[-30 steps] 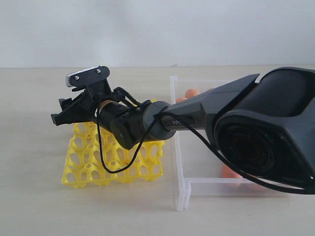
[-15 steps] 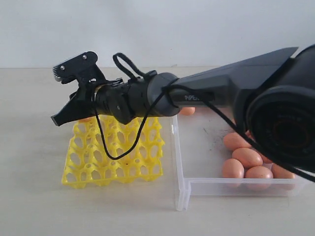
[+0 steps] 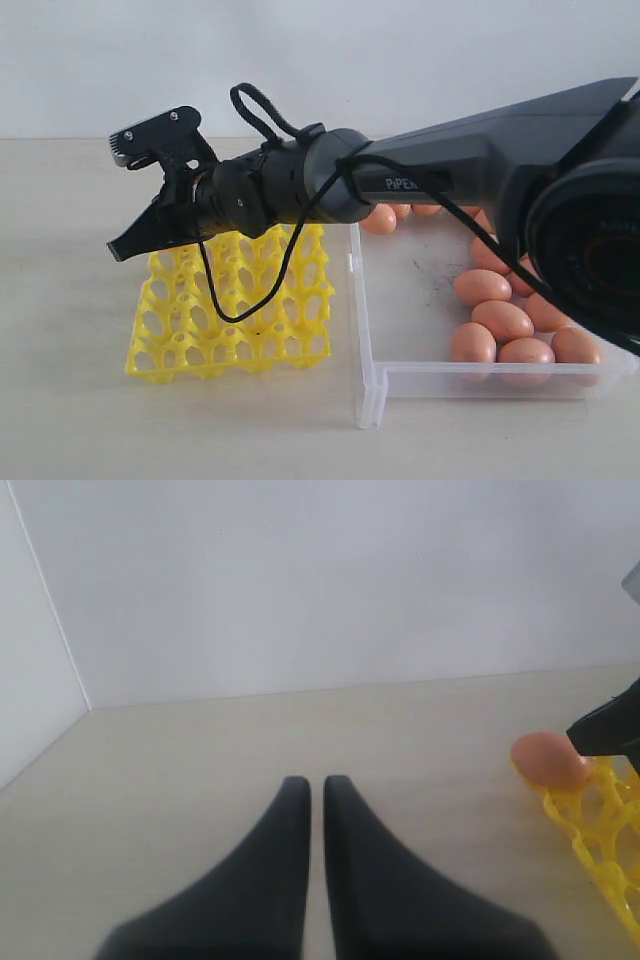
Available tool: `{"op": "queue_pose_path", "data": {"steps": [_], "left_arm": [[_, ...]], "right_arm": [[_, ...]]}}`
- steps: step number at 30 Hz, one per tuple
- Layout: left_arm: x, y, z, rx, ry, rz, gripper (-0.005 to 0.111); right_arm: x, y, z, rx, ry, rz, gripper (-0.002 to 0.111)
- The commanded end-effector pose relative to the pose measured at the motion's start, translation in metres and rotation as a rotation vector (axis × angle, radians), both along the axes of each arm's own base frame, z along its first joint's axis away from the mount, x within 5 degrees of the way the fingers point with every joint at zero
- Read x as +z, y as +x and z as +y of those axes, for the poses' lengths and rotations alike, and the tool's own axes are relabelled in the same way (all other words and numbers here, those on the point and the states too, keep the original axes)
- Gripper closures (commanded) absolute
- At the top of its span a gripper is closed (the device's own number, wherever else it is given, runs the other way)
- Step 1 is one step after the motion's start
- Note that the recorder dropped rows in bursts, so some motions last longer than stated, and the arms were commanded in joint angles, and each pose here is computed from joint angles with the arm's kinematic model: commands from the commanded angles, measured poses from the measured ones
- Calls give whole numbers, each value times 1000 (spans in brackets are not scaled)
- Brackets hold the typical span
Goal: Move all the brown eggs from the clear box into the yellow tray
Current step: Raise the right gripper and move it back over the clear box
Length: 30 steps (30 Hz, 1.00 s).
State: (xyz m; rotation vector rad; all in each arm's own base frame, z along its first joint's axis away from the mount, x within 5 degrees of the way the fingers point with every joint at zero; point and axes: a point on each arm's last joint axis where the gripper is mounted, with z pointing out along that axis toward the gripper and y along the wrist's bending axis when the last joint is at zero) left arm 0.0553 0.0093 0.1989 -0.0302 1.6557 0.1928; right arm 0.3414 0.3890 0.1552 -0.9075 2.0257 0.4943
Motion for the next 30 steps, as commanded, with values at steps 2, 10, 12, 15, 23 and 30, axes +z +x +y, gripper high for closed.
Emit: {"op": "queue_pose_path", "data": {"steps": [2,10,12,15,23,30], "left_arm": [[-1,0,0,-6,-5,-1,103],[-1,0,0,-6,-5,-1,103],[-1,0,0,-6,-5,-1,103],[-1,0,0,-6,-5,-1,103],[-1,0,0,-6,-5,-1,103],[-1,0,0,-6,-5,-1,103]], "right_arm": [[4,2,0,-9,38,-32,109],[-17,5,3,-35,53,-3,109],[-24,5,2,-36,41,10,109],[-31,4,2,-38,19,37,109],[-16,0,-2,14,-63,23,109],[79,-14,-19,84,-61,-133,109]]}}
